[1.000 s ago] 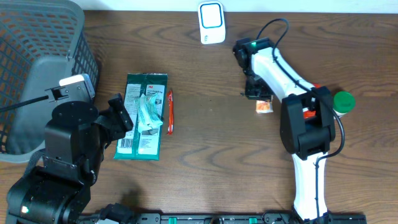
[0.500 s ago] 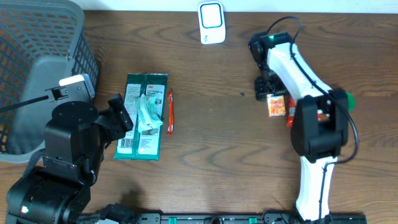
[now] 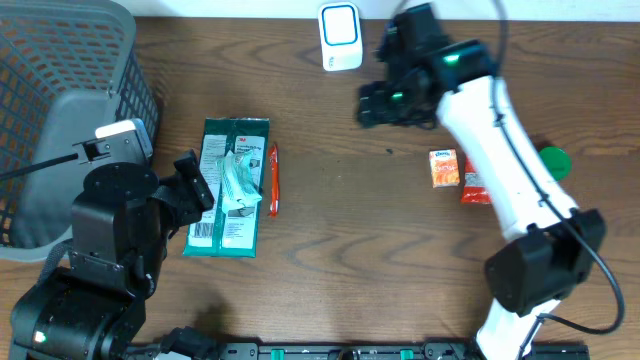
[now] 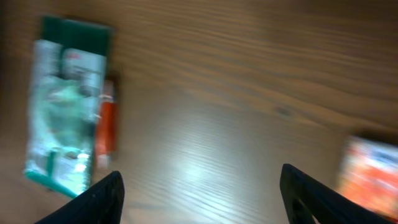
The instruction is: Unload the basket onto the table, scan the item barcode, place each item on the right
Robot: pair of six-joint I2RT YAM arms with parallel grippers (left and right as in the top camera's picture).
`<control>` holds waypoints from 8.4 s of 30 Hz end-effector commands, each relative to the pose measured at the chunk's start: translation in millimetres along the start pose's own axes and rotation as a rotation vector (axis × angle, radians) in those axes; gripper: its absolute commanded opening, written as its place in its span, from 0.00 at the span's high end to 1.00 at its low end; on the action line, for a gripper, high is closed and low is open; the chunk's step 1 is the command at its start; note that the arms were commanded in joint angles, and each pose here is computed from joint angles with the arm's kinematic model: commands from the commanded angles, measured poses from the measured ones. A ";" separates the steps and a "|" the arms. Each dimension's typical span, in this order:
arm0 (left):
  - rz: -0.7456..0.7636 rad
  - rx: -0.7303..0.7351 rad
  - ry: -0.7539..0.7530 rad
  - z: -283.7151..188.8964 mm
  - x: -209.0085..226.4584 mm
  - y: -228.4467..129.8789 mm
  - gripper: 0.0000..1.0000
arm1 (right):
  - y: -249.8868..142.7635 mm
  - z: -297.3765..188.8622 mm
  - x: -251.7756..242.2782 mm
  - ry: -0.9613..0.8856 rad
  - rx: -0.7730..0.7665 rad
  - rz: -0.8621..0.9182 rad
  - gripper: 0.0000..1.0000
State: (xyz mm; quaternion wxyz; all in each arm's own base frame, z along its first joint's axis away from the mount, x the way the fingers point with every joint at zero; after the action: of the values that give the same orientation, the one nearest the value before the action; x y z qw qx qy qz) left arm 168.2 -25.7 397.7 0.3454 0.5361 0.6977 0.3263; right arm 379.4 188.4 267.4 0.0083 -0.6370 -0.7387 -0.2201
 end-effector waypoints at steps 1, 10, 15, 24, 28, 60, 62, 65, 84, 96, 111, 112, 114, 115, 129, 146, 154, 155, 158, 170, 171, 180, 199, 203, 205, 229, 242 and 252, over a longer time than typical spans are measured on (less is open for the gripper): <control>0.006 -0.008 0.010 -1.5 1.6 1.1 0.18 | -14.3 39.9 38.2 0.058 0.075 0.008 0.26; 0.006 -0.008 0.010 -1.5 1.6 1.1 0.18 | -51.1 126.5 100.6 0.008 0.147 -0.091 0.42; 0.006 -0.008 0.010 -1.5 1.6 1.1 0.18 | -60.1 147.8 102.6 -0.012 0.186 -0.049 0.44; 0.006 -0.008 0.010 -1.5 1.6 1.1 0.18 | -67.0 166.2 107.2 -0.014 0.203 -0.030 0.46; 0.006 -0.008 0.010 -1.5 1.6 1.1 0.18 | -71.8 175.6 112.5 -0.012 0.206 -0.043 0.46; 0.006 -0.008 0.010 -1.5 1.6 1.1 0.17 | -31.5 120.0 8.2 0.296 0.345 -0.278 0.99; 0.006 -0.008 0.010 -1.5 1.6 1.1 0.18 | -30.9 123.7 -4.7 0.086 0.339 -0.242 0.99; 0.006 -0.008 0.011 -1.5 1.6 1.1 0.18 | -30.5 125.4 -19.1 -0.270 0.284 -0.161 0.99; 0.006 -0.008 0.011 -1.5 1.6 1.1 0.18 | -110.9 167.0 17.0 -1.072 -0.121 -0.460 0.97; 0.006 -0.008 0.010 -1.5 1.6 1.1 0.18 | -123.2 178.5 43.7 -0.872 -0.080 -0.445 0.59; 0.006 -0.008 0.010 -1.5 1.6 1.1 0.18 | -55.7 69.1 24.0 -0.368 0.003 -0.249 0.61; 0.006 -0.008 0.010 -1.5 1.6 1.1 0.18 | -53.9 68.1 14.7 -0.263 0.066 -0.262 0.61; 0.006 -0.008 0.010 -1.5 1.6 1.1 0.18 | -51.7 67.3 0.7 -0.114 0.138 -0.263 0.64; 0.006 -0.008 0.010 -1.5 1.6 1.1 0.18 | -50.6 69.2 -7.3 -0.057 0.162 -0.247 0.67; 0.006 -0.008 0.010 -1.5 1.6 1.1 0.18 | -70.2 119.4 -54.2 0.050 0.215 -0.169 0.74; 0.006 -0.008 0.011 -1.5 1.6 1.1 0.18 | -93.6 135.5 -42.7 -0.104 0.246 -0.239 0.70; 0.006 -0.008 0.011 -1.5 1.6 1.1 0.18 | -113.2 140.8 -44.5 -0.216 0.296 -0.250 0.76; 0.006 -0.008 0.010 -1.5 1.6 1.1 0.18 | -114.0 140.8 -43.7 -0.219 0.299 -0.254 0.86; 0.006 -0.008 0.011 -1.5 1.6 1.1 0.18 | -114.7 139.3 -44.8 -0.320 0.281 -0.260 0.99; 0.006 -0.008 0.011 -1.5 1.6 1.1 0.18 | -120.7 51.6 -4.1 -0.869 -0.115 -0.280 0.99; 0.006 -0.008 0.011 -1.5 1.6 1.1 0.18 | -122.4 48.9 -0.8 -0.882 -0.133 -0.288 0.99; 0.006 -0.008 0.010 -1.5 1.6 1.1 0.18 | -160.4 -1.5 74.5 -1.363 -0.562 -0.837 0.99; 0.006 -0.008 0.010 -1.5 1.6 1.1 0.18 | -200.7 -72.8 102.0 -1.316 -0.710 -1.035 0.99; 0.006 -0.008 0.011 -1.5 1.6 1.1 0.18 | -200.1 -106.6 90.8 -1.263 -0.774 -0.946 0.99; 0.006 -0.008 0.011 -1.5 1.6 1.1 0.18 | -200.3 -124.8 83.0 -1.232 -0.809 -0.894 0.99; 0.006 -0.008 0.010 -1.5 1.6 1.1 0.18 | -145.0 -116.7 70.7 -0.981 -0.687 -0.635 0.99; 0.006 -0.008 0.010 -1.5 1.6 1.1 0.18 | -83.5 -127.2 74.3 -0.346 -0.673 -0.453 0.99; 0.006 -0.008 0.010 -1.5 1.6 1.1 0.18 | 17.9 -145.2 12.8 0.541 -0.370 -0.281 0.99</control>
State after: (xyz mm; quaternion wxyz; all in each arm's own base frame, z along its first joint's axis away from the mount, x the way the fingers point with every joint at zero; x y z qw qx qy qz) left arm 168.2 -25.7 397.7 0.3456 0.5360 0.6977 0.3264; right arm 338.4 144.6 419.9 -0.1307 -0.4911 -0.7371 -0.4455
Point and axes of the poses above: each gripper's point midway between its finger pads, its own z axis out along the fingers, its own x axis along the line the jaws close on, y = z × x, the point moved 9 cm from there along -z, back along the fingers, and after that the axes turned 2 degrees about z, right-handed, at the moved point
